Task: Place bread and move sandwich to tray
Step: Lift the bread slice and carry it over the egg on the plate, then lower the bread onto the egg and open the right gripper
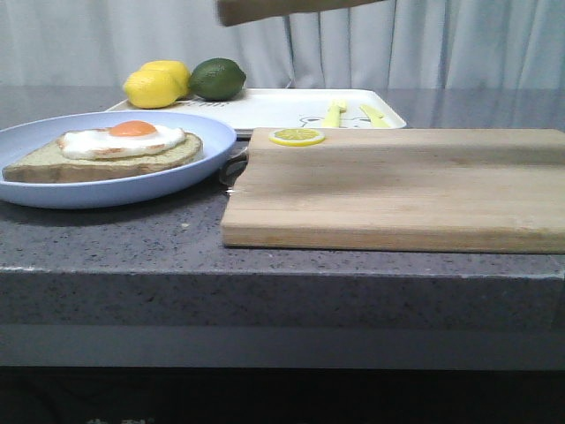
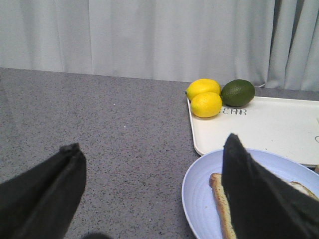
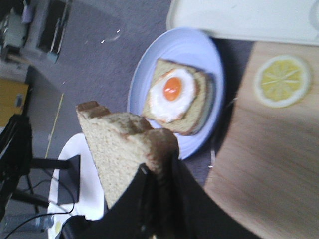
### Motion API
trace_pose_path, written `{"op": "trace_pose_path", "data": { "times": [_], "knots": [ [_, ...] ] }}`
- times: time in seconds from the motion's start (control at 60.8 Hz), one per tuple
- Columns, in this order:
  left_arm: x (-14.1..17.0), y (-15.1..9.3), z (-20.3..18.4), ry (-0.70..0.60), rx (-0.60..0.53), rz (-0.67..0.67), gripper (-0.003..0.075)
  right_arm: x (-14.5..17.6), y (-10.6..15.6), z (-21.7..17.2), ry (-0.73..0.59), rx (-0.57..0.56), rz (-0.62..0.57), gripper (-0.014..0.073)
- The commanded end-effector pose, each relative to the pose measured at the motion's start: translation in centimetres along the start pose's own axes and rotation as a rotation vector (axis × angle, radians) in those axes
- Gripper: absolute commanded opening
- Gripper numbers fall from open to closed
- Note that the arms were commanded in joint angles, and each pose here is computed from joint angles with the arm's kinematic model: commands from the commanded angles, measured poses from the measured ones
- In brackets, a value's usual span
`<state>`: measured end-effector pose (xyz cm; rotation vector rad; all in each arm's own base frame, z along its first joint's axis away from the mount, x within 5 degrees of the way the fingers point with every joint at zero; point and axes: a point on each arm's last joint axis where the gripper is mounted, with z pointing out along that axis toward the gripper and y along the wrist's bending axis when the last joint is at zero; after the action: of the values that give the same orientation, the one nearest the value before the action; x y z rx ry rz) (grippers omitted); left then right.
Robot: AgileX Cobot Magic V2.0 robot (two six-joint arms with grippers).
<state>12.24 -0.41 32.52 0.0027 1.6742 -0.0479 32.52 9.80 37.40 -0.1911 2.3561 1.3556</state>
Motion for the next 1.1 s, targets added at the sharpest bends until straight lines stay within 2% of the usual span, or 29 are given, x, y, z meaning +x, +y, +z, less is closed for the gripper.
{"op": "trace_pose_path", "data": {
  "times": [0.0, 0.247, 0.444, 0.608, 0.822, 0.97, 1.085],
  "knots": [
    [-2.0, -0.1, -0.1, -0.115, 0.003, -0.007, 0.0557, 0.0, 3.5, 1.5, -0.044, -0.123, -0.043, -0.0078],
    [-2.0, -0.1, -0.1, -0.115, 0.003, -0.007, 0.0555, 0.4, 5.1, 9.1, -0.085, -0.229, 0.044, -0.0078],
    [-2.0, -0.1, -0.1, -0.115, 0.003, -0.007, 0.0555, 0.3, 4.1, 13.3, -0.155, -0.217, 0.152, -0.0078],
    [-2.0, -0.1, -0.1, -0.115, 0.003, -0.007, 0.0555, 0.0, 2.0, 15.2, -0.183, -0.154, 0.197, -0.0078],
    [-2.0, -0.1, -0.1, -0.115, 0.003, -0.007, 0.0555, 0.5, -0.2, 17.3, -0.131, -0.126, 0.236, -0.0075],
    [-2.0, -0.1, -0.1, -0.115, 0.003, -0.007, 0.0555, 0.6, -0.4, 17.4, -0.115, -0.124, 0.232, -0.0073],
    [-2.0, -0.1, -0.1, -0.115, 0.003, -0.007, 0.0555, 0.6, -0.4, 17.4, -0.115, -0.123, 0.230, -0.0015]
  ]
}}
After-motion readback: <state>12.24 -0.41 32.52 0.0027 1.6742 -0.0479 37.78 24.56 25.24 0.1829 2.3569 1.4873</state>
